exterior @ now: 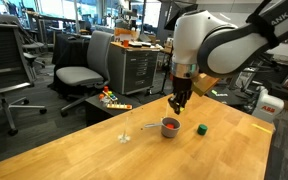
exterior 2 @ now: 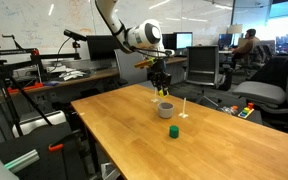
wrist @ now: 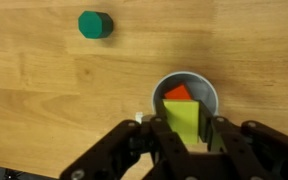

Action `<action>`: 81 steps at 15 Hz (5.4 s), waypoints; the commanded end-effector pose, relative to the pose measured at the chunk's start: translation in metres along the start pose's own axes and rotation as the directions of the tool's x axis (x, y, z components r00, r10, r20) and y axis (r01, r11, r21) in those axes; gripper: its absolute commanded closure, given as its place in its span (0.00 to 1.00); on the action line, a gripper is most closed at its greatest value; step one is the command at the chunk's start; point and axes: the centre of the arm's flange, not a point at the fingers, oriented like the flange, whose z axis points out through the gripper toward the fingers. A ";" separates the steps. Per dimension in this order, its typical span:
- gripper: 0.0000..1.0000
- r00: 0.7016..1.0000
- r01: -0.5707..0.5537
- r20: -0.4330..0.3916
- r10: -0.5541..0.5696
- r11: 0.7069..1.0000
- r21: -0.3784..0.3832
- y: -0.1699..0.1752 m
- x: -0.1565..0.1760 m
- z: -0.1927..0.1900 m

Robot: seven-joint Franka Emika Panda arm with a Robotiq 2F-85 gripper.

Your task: Put the blocks in the cup

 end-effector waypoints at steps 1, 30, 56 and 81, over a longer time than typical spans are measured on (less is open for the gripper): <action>0.90 0.999 -0.030 0.044 0.031 1.000 -0.009 -0.001 0.005 0.019; 0.00 0.994 -0.023 0.108 0.024 1.000 -0.013 -0.026 0.023 0.052; 0.00 0.874 0.379 0.305 -0.378 0.923 0.059 0.105 -0.073 0.090; 0.00 0.744 0.602 0.301 -0.596 0.794 0.085 0.100 -0.035 0.106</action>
